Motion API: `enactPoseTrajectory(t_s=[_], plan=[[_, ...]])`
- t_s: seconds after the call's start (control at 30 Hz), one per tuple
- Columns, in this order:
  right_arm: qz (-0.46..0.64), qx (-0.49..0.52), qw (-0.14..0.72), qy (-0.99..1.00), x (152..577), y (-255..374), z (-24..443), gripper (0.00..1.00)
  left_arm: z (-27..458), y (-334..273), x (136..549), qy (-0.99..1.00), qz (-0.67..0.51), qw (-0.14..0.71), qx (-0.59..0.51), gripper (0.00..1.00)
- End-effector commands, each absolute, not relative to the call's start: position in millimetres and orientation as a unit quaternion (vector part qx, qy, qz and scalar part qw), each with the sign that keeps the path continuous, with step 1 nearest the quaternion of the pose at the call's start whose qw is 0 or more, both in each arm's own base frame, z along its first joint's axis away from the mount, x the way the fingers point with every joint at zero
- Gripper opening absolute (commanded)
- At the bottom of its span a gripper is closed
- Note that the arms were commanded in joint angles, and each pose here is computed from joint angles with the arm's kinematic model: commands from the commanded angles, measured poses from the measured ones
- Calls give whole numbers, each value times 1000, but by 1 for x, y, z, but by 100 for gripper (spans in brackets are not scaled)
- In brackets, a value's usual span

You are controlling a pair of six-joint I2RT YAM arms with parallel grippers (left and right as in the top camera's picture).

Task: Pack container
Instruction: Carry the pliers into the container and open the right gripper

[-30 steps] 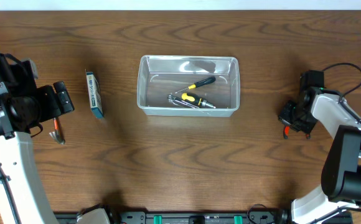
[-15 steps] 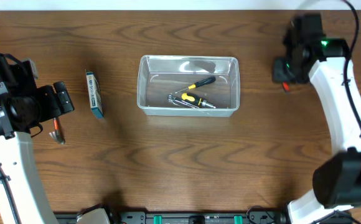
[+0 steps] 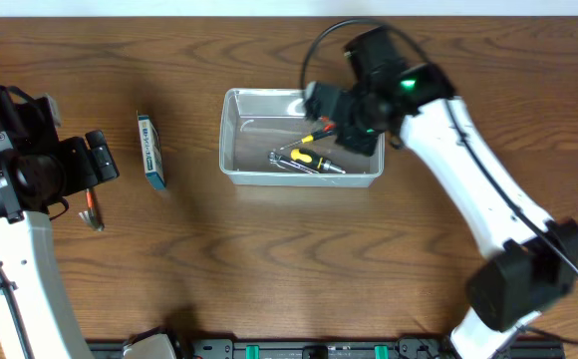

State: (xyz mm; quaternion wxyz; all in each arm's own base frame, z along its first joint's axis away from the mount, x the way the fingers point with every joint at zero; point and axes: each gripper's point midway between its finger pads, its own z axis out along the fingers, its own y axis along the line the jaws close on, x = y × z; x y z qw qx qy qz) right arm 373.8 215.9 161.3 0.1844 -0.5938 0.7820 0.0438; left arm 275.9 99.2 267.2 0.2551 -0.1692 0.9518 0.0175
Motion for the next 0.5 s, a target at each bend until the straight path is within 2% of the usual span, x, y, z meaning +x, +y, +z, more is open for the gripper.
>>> enactPoseTrajectory(t_s=[0.0,0.17,0.3,0.33,0.37,0.43,0.47], plan=[[68,-641,135,753,366,233,117,1,274,100,276,950,19,264,-168,98],[84,-627,71,771,362,234,64,1,274,100,276,950,19,264,-168,98],[89,-609,51,786,360,233,47,4,274,100,276,950,19,264,-168,98],[89,-609,52,786,361,233,47,8,274,100,276,950,19,264,-168,98],[88,-609,54,786,362,233,47,18,274,100,276,950,19,264,-168,98],[86,-610,57,786,364,234,48,40,274,100,276,950,19,264,-168,98],[85,-610,58,786,364,233,48,57,274,100,276,950,19,264,-168,98]])
